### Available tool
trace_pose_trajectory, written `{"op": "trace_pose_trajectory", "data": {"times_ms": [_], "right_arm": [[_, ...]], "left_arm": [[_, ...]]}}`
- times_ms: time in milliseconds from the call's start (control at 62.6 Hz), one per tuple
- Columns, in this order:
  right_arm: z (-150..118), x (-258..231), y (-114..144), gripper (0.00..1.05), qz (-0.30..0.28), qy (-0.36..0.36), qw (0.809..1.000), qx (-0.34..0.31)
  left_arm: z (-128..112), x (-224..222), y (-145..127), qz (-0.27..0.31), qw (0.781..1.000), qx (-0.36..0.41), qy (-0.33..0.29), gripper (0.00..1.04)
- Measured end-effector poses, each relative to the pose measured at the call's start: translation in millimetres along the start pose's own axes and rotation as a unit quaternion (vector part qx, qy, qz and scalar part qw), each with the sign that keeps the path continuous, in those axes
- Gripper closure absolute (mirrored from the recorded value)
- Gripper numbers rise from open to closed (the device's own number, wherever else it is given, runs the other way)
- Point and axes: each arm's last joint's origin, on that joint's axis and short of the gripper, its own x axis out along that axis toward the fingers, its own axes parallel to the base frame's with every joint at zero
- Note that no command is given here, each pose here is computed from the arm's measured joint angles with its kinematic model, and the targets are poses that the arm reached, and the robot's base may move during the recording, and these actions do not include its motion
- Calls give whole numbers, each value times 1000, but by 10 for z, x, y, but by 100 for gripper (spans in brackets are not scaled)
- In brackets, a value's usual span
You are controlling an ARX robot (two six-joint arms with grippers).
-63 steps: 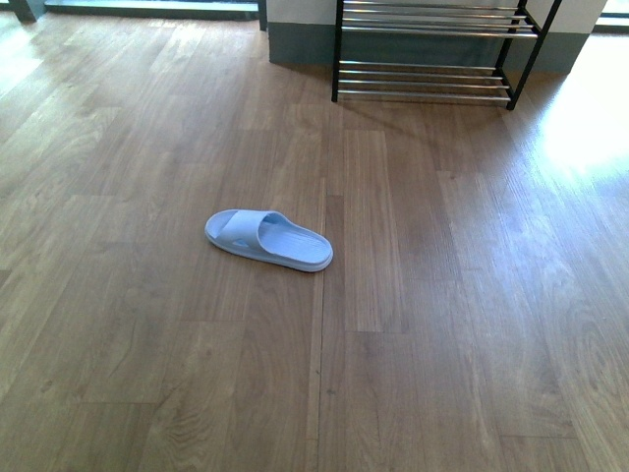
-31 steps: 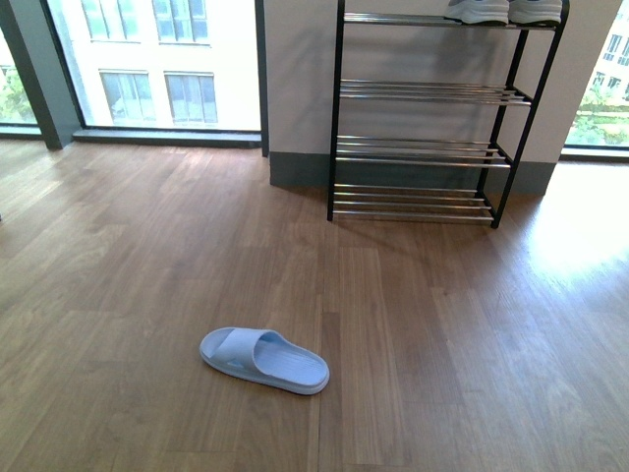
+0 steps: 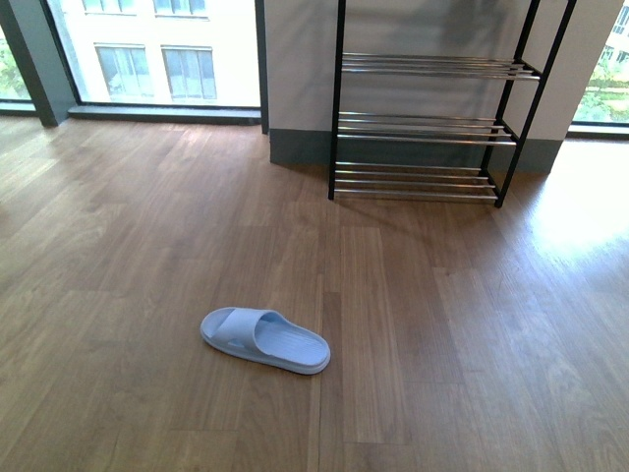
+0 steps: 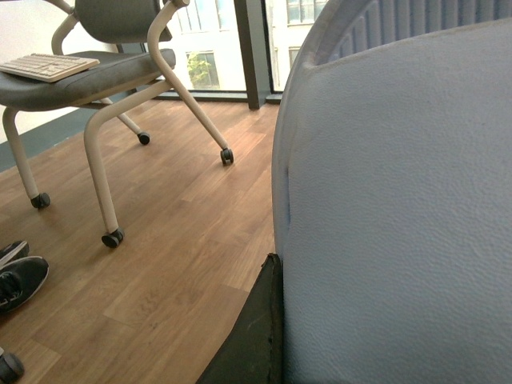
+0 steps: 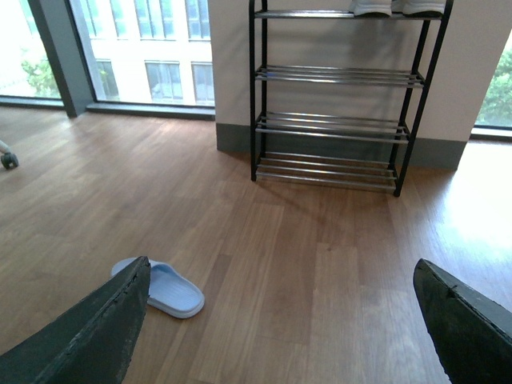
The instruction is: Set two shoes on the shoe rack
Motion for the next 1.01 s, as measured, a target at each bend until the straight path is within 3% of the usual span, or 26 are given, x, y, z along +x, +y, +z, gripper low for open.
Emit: {"op": "trace_pose_trajectory", "data": {"times_ms": [1007], "right_arm": [[-1, 0, 0, 9, 0, 0, 1000, 0]], "left_arm": [[-6, 1, 0, 1, 1000, 1, 0, 103]]}}
